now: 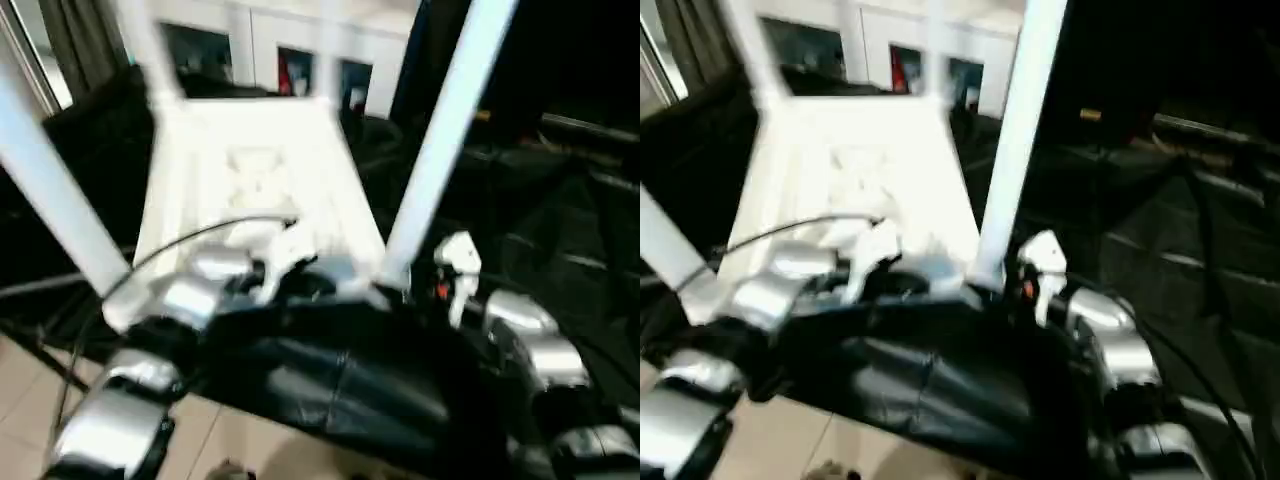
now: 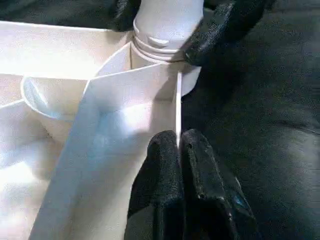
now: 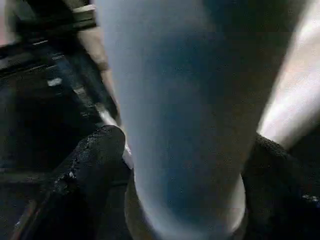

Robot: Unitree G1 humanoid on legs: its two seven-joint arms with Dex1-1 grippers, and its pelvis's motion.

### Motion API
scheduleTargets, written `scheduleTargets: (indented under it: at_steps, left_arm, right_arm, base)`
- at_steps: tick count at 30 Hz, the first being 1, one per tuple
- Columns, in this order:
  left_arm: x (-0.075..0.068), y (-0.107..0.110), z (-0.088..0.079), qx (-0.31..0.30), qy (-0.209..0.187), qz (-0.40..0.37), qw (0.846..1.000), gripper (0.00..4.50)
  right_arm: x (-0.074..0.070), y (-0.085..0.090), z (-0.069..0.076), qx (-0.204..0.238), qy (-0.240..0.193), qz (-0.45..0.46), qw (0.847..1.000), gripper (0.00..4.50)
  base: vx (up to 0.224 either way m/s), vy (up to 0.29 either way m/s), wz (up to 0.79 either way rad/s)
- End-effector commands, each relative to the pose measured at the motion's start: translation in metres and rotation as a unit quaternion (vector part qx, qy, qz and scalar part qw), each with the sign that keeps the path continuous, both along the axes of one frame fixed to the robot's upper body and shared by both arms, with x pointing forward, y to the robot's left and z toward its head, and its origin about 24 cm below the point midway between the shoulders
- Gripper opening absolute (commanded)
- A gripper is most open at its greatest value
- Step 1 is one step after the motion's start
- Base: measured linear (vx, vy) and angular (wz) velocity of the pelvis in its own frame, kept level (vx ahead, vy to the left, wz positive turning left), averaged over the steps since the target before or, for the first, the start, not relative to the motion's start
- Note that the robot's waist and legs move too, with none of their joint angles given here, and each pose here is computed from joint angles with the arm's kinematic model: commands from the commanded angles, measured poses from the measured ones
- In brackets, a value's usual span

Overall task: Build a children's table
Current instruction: Rotate leg to tighten

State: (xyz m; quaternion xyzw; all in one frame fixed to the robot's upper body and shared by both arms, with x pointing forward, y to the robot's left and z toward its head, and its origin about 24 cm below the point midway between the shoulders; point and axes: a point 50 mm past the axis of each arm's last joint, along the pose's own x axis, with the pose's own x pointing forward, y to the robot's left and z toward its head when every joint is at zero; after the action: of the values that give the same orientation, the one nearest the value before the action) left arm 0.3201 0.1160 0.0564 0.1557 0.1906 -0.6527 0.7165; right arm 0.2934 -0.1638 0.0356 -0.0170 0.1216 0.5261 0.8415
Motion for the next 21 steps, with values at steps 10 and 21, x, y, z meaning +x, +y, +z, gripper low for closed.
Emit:
scheduleTargets:
  at_steps: [10, 21]
  left_arm:
    - [-0.002, 0.007, 0.008, -0.019, 0.001, -0.012, 1.0, 0.0]
    - [0.01, 0.004, 0.006, -0.013, -0.04, 0.065, 0.997, 0.0]
  right_arm:
    - [-0.007, 0.005, 0.001, -0.014, 0.013, 0.068, 0.997, 3.02]
    - [-0.005, 0.008, -0.01, 0.005, 0.028, -0.011, 1.0, 2.57]
  base:
    - [0.0, 0.0, 0.0]
    - [0.0, 0.0, 0.0]
